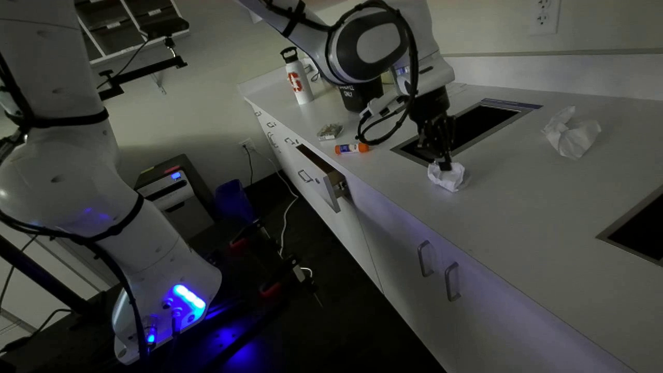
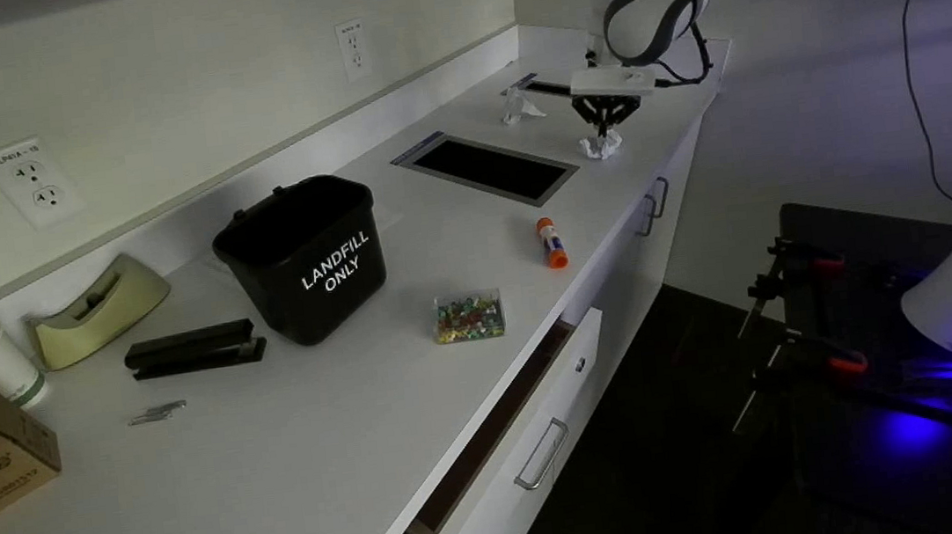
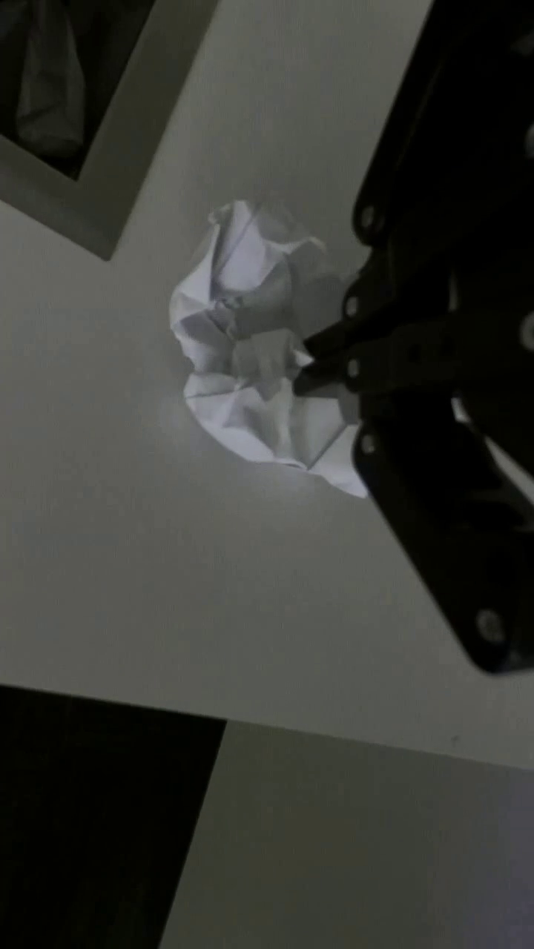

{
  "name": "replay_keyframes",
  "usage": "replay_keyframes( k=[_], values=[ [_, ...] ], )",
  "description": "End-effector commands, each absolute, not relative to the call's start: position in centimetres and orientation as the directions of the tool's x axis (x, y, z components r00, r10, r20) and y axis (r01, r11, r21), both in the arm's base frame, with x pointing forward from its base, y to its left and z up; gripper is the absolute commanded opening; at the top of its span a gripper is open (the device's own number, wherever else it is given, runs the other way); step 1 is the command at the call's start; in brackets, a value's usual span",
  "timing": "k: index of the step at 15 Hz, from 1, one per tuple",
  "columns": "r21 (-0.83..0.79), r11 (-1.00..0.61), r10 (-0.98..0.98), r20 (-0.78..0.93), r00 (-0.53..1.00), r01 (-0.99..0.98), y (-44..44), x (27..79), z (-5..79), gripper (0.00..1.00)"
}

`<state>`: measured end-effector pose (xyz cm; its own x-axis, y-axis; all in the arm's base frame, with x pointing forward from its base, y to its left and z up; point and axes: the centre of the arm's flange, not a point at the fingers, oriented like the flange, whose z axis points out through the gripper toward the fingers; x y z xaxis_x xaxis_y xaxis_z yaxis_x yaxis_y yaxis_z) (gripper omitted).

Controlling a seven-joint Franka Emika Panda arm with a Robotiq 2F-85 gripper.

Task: Put the paper closest to you in the black bin

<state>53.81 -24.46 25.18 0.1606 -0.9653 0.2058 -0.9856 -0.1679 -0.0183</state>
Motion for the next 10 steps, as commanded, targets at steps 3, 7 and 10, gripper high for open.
replay_keyframes(
  k=[3, 7, 10],
  values=[
    [-0.034, -0.382, -0.899, 0.245, 0.363, -0.923, -19.8, 49.4, 34.2, 0.00],
    [-0.045, -0.596, -0.784, 0.248, 0.569, -0.802, -15.2, 47.5, 39.6, 0.00],
    [-0.045, -0.729, -0.669, 0.257, 0.697, -0.683, -10.6, 46.6, 43.1, 0.00]
  ],
)
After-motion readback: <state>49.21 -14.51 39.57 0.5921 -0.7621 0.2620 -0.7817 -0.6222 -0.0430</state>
